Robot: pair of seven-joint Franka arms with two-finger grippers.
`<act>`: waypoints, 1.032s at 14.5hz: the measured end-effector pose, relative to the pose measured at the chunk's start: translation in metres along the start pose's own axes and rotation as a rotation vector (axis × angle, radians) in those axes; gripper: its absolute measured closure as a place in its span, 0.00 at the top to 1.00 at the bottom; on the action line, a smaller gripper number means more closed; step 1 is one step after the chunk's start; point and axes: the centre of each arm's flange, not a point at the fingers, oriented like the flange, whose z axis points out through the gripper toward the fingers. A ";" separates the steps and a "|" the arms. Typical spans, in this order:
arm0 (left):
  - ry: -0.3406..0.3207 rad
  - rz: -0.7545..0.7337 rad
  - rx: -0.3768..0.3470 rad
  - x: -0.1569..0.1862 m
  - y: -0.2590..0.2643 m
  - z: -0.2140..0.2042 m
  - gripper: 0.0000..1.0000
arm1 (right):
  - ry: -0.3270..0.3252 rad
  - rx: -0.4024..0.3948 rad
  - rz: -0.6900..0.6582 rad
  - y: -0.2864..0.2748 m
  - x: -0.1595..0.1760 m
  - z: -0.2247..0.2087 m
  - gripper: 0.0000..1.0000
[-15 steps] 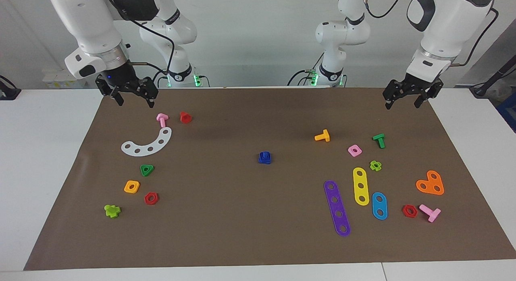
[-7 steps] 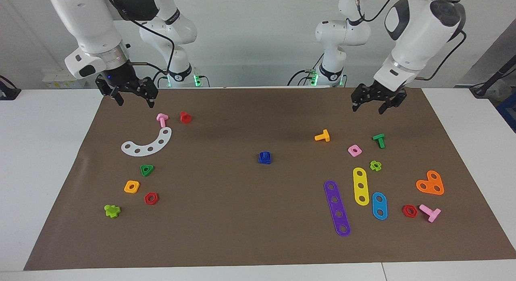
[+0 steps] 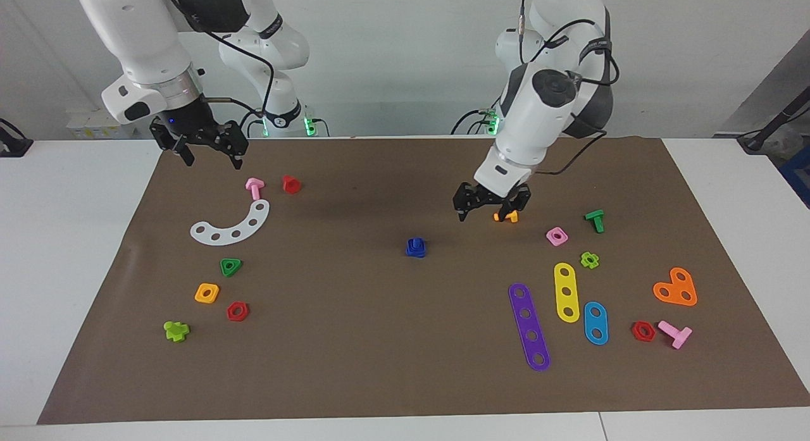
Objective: Unscrew and place screws in storage area
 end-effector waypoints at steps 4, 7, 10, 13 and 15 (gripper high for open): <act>-0.017 -0.007 0.031 0.010 0.061 0.064 0.95 | 0.000 0.000 0.000 0.000 0.000 0.000 1.00; -0.015 0.017 0.053 0.009 0.080 0.112 0.92 | 0.000 0.000 0.000 0.000 0.000 0.000 1.00; -0.012 0.042 0.075 0.000 0.085 0.135 0.92 | 0.000 0.000 0.000 0.000 0.000 0.000 1.00; -0.016 0.092 0.120 -0.020 0.088 0.161 0.92 | 0.000 0.000 0.000 0.000 0.000 0.000 1.00; -0.022 0.108 0.126 -0.028 0.094 0.166 0.91 | 0.000 0.000 0.000 0.000 0.000 0.000 1.00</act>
